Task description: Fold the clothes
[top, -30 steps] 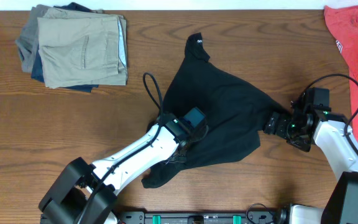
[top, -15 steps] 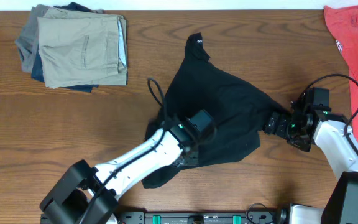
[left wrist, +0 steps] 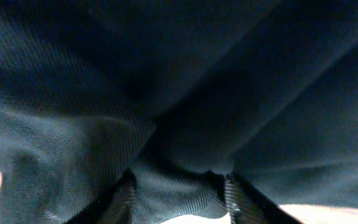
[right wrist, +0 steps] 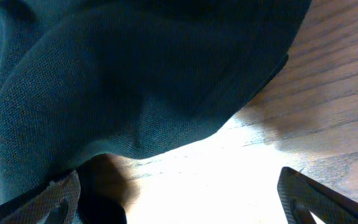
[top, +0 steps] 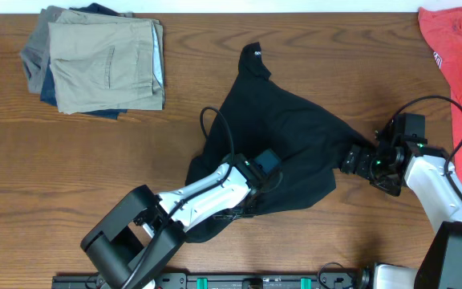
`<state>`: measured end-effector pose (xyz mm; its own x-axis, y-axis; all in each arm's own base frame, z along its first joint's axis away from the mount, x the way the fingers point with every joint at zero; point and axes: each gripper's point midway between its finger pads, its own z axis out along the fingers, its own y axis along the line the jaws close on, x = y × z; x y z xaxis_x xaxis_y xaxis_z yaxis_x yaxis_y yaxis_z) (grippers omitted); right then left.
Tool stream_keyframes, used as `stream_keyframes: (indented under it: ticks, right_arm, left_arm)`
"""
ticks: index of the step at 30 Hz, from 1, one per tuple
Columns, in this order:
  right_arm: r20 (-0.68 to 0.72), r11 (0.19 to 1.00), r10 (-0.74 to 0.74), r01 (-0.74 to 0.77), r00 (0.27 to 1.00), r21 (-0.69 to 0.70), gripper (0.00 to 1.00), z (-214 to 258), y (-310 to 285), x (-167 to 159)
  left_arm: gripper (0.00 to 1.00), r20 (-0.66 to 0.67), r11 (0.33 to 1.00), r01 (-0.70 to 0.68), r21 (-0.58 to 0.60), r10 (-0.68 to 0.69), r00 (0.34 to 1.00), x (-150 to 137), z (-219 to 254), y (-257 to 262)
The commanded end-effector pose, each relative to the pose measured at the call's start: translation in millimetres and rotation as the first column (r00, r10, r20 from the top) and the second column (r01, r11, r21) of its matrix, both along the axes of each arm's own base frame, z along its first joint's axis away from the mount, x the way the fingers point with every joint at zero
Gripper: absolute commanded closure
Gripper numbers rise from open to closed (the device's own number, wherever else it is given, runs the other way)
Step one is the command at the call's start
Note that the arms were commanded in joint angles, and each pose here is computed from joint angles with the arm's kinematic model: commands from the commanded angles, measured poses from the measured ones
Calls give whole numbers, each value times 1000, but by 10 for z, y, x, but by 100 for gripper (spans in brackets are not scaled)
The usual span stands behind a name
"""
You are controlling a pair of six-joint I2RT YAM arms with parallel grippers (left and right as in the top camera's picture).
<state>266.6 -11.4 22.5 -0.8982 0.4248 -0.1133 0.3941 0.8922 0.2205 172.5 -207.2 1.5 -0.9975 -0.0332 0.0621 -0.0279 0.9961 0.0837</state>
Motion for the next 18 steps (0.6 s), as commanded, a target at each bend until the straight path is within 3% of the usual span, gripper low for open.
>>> stream_keyframes:
  ticks: [1, 5, 11, 18]
  right_arm:
    - [-3, 1000, 7, -7, 1000, 4, 1, -10, 5, -6]
    - [-3, 1000, 7, -7, 1000, 3, 1, -10, 4, -5]
    - [-2, 1000, 7, -7, 1000, 4, 1, -10, 5, -5]
    - [-3, 1000, 7, -7, 1000, 3, 1, -10, 4, -6]
  left_arm:
    - [58, 12, 1000, -11, 6, 11, 1000, 37, 18, -6]
    - [68, 8, 1000, -10, 11, 10, 1000, 26, 23, 9]
    - [92, 5, 999, -8, 51, 8, 1000, -1, 78, 105]
    - [94, 50, 997, -14, 74, 11, 999, 41, 322, 249]
